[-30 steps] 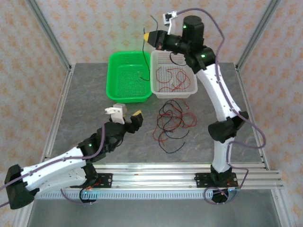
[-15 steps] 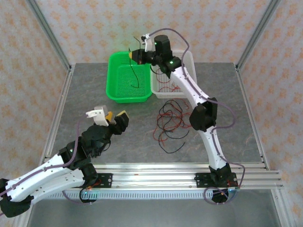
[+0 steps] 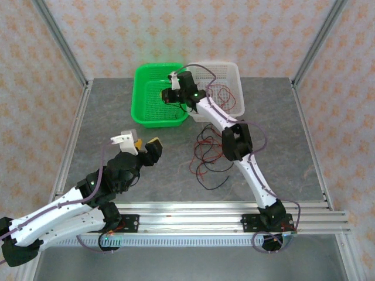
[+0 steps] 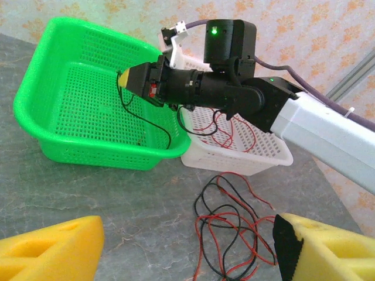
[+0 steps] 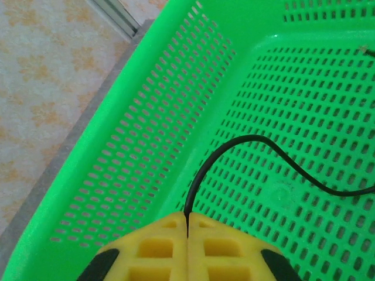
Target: Untangle the cables
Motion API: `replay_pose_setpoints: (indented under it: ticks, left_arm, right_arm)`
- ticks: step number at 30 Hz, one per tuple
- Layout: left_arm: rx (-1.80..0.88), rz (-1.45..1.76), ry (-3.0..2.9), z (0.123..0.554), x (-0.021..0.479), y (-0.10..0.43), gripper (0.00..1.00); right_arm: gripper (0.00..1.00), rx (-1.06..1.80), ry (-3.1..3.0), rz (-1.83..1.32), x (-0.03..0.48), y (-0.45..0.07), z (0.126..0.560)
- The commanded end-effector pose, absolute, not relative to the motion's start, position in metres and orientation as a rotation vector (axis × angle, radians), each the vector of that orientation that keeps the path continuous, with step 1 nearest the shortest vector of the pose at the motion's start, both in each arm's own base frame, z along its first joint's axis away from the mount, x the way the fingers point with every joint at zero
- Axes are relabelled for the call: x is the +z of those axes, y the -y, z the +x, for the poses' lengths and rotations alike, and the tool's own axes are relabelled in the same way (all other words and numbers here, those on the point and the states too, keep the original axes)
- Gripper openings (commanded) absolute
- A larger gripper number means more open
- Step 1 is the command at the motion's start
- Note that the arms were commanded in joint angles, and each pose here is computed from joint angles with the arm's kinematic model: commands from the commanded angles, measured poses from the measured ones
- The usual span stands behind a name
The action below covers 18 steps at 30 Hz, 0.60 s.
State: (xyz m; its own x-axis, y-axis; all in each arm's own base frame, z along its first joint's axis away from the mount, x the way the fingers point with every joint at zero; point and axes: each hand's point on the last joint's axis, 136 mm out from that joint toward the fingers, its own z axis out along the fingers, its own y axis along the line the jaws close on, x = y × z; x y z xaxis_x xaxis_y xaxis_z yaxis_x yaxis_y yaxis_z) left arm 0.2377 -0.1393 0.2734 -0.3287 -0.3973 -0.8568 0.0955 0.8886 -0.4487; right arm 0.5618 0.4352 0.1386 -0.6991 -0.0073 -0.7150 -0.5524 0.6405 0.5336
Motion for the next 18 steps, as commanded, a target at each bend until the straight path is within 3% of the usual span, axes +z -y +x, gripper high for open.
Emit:
replay_pose_setpoints:
  ticks: [1,7,18]
  left_arm:
    - [-0.517,-0.238,-1.859,0.236,0.279,0.14,0.77]
    - [-0.525,-0.244,-1.863,0.237,0.28,0.141,0.76]
    - [-0.539,-0.232,-1.954,0.238,0.265,0.156,0.76]
  right_arm:
    - [0.14,0.974,-2.07,-0.408,0.184,-0.434,0.569]
    - [0.38,0.928,-2.079,-0.311,0.214,-0.421,0.57]
    - [0.4,0.854,-2.106,-0.239,0.278,-0.389,0.545]
